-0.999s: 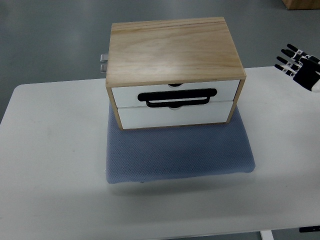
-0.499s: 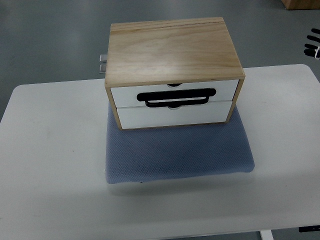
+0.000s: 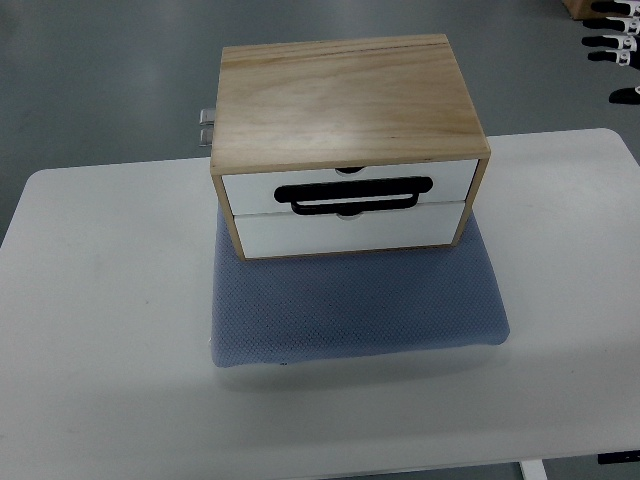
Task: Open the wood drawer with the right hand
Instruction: 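Swing the right hand over the box down to the upper drawer's black handle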
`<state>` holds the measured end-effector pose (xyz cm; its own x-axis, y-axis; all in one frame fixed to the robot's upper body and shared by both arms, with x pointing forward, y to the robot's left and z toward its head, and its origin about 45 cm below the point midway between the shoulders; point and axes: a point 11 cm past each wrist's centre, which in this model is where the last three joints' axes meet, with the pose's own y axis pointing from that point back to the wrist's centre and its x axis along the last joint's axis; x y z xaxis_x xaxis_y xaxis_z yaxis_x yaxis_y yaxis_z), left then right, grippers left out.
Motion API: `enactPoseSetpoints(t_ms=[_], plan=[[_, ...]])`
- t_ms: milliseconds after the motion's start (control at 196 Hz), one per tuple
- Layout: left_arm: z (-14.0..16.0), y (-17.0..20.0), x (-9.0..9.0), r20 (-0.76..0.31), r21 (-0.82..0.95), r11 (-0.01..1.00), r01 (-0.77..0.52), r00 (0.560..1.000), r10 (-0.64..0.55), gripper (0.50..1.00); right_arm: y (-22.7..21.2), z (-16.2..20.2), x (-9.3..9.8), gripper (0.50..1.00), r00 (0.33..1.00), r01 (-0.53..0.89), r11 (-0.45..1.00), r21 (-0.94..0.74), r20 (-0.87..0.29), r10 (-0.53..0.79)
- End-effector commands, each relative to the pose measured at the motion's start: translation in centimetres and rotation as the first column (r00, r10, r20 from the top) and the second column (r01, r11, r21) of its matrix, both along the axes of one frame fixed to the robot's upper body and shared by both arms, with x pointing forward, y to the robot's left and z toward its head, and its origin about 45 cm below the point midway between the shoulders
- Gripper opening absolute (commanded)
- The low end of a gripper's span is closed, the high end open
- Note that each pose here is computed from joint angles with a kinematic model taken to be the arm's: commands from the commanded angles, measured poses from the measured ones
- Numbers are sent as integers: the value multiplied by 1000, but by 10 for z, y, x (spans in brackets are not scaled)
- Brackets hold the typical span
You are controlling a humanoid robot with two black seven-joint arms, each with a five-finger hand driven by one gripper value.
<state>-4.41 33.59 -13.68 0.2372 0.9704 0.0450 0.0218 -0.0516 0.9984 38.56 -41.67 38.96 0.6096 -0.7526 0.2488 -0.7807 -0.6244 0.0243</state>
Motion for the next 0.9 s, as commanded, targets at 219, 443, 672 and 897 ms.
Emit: enactPoseSetpoints(t_ms=[219,443,672,897], plan=[[0,0,1,1,0,1000,0,1000,0,1000,112,11,-15,952,938,-344,938,-47,31,345],[0,0,0,0,0,1000,0,1000,0,1000,171,-16,-10,952,886,-463,883,-72,-39,462],[0,0,1,1,0,1000,0,1000,0,1000,204,-34,-11,952,846,-533,836,-129,-85,526],[0,0,1,1,0,1000,0,1000,0,1000,214,-50,-9,952,840,-541,814,-212,-87,535]])
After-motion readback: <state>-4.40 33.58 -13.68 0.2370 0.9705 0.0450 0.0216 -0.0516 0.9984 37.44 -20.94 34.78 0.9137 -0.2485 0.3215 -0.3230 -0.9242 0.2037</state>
